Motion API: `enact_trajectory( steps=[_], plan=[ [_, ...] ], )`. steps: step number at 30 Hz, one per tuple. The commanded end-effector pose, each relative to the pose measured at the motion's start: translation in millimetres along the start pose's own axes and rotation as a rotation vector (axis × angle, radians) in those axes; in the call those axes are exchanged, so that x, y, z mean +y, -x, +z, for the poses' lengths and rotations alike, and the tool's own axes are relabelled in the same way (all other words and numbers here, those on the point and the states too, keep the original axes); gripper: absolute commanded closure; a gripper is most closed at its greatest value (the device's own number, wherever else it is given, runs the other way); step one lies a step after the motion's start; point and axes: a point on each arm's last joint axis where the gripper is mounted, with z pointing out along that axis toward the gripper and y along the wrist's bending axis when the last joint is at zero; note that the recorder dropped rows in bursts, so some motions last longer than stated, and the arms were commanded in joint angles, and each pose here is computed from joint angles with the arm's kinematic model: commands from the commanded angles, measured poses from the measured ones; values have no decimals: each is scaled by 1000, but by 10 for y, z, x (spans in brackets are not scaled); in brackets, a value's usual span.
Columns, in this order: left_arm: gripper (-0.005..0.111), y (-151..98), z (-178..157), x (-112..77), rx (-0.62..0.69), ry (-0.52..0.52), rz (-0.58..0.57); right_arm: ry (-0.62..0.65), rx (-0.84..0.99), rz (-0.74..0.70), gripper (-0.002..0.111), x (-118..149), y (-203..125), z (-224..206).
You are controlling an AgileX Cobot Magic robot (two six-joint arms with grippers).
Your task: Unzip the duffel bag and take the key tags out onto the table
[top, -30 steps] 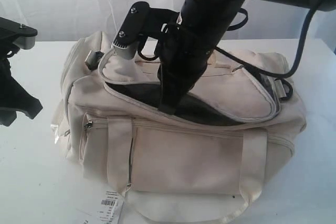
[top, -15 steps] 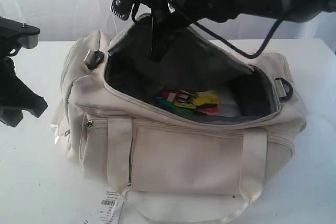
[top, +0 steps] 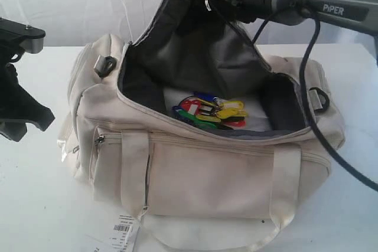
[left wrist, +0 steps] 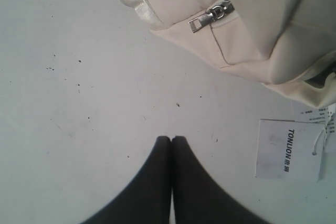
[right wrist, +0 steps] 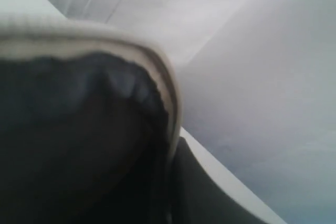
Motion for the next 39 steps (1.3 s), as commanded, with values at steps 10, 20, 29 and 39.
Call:
enact_trajectory(
  steps=[10, 20, 29, 39],
  plan=[
    [107, -37, -10, -8, 10, -13, -8, -99, 59, 59, 38, -219, 125, 6],
    [107, -38, -10, -8, 12, -13, -8, -174, 118, 190, 35, -567, 356, -562],
    [107, -42, -11, -8, 15, -12, -8, 632, 244, 351, 88, -46, 517, -1175],
    [107, -44, -11, -8, 17, -12, -8, 168, 669, 107, 108, -216, -123, -711]
  ],
)
